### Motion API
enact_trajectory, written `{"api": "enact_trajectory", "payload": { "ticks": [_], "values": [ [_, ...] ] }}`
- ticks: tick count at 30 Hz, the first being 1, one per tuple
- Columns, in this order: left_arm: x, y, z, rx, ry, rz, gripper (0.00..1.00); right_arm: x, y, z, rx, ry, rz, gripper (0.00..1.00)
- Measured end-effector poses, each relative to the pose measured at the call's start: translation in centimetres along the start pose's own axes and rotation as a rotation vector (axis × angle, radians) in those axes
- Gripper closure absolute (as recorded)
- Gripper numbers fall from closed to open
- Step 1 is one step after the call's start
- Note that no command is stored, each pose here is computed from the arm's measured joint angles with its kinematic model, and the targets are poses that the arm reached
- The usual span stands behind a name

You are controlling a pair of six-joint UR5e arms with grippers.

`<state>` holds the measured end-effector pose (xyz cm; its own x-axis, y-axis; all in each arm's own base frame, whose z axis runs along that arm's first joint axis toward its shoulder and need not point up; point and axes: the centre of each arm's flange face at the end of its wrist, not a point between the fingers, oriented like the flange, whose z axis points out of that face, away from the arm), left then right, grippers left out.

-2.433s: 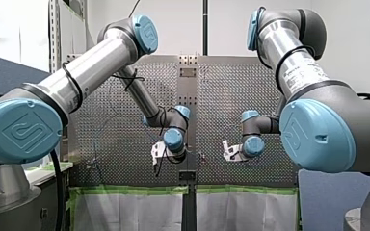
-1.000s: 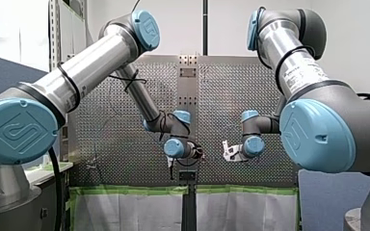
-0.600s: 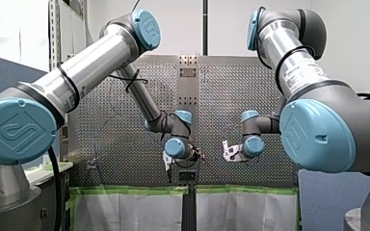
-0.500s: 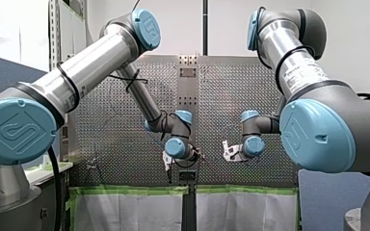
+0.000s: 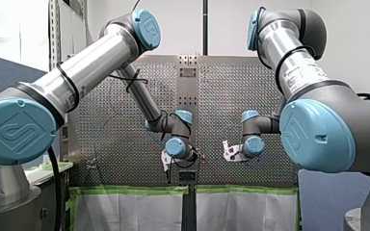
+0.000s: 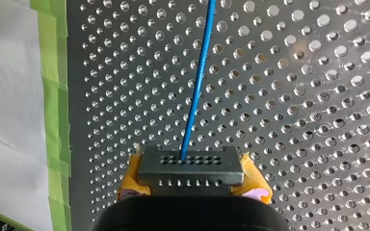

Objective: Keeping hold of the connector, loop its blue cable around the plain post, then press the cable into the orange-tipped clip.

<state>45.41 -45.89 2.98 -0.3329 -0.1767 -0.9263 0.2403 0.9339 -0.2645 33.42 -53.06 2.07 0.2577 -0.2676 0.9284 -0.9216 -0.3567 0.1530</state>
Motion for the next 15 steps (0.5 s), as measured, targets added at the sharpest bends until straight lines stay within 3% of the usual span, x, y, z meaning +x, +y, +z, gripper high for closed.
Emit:
{"api": "enact_trajectory", "payload": {
  "ticks": [15],
  "values": [
    [0.09, 0.06, -0.16, -0.007, 0.009, 0.007, 0.0, 0.0, 0.01, -0.02, 0.0, -0.002, -0.001, 1.0]
  ]
}}
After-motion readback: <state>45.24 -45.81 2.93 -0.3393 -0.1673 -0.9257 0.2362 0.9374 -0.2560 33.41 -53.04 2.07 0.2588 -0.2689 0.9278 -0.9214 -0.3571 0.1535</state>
